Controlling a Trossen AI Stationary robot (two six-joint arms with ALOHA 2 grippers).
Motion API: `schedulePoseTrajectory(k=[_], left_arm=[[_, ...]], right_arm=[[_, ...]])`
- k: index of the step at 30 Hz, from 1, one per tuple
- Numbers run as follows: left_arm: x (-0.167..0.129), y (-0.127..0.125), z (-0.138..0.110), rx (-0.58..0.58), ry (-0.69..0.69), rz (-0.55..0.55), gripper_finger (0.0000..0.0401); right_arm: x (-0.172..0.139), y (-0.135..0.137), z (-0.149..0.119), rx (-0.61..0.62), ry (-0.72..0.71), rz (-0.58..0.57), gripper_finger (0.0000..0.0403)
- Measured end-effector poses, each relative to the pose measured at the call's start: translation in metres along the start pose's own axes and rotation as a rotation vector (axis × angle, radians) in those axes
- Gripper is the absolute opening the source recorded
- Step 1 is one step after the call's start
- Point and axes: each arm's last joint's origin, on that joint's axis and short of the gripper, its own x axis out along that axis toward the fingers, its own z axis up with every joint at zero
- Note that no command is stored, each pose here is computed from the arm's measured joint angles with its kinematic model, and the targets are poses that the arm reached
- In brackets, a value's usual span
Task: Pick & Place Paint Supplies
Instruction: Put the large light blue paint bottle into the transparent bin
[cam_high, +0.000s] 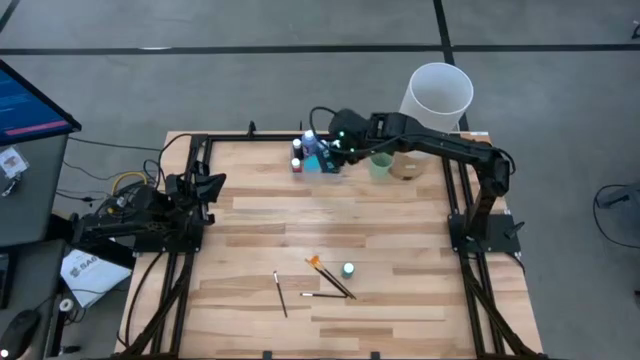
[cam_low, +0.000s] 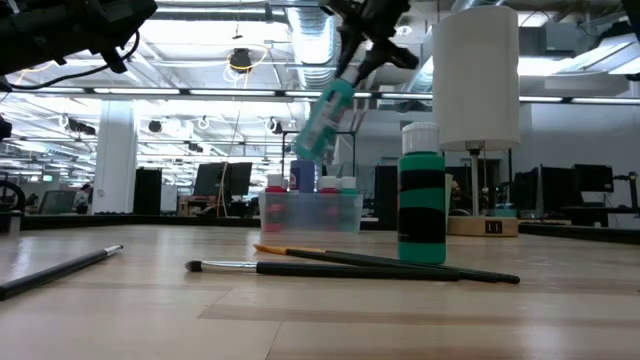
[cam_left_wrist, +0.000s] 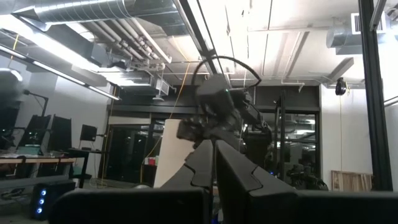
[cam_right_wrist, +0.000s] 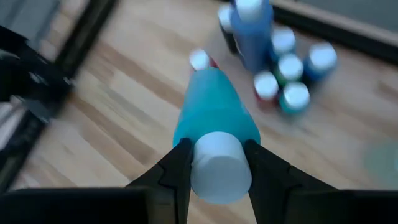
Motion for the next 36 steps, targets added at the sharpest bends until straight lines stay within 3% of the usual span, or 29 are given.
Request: schedulePoseTrajectory(k=[6,11,16,18,24,36], left_arm=[[0.0,0.0,0.0,0.0,0.0,0.0,0.0002],[0.0,0.0,0.0,0.0,-0.001,0.001,0.0002],[0.0,0.0,0.0,0.0,-0.002,0.0,0.0002],[0.0,0.0,0.001,-0.001,-0.006,0.0,0.0002],[0.0,0.0,0.001,-0.001,-0.008,-0.001,0.0002],[0.0,0.0,0.001,-0.002,-0.014,0.0,0.0002]], right_arm=[[0.019,0.002,0.021,0.006,-0.084,0.076,0.0111],[0.046,0.01,0.033,-0.043,-0.017,0.041,0.0111],[0.049,0.019,0.044,-0.082,0.021,-0.034,0.0111],[0.049,0.018,0.045,-0.088,0.029,-0.094,0.0111],[0.045,0.011,0.05,-0.076,-0.005,-0.126,0.0111],[0.062,0.007,0.042,-0.079,0.079,-0.186,0.0111]])
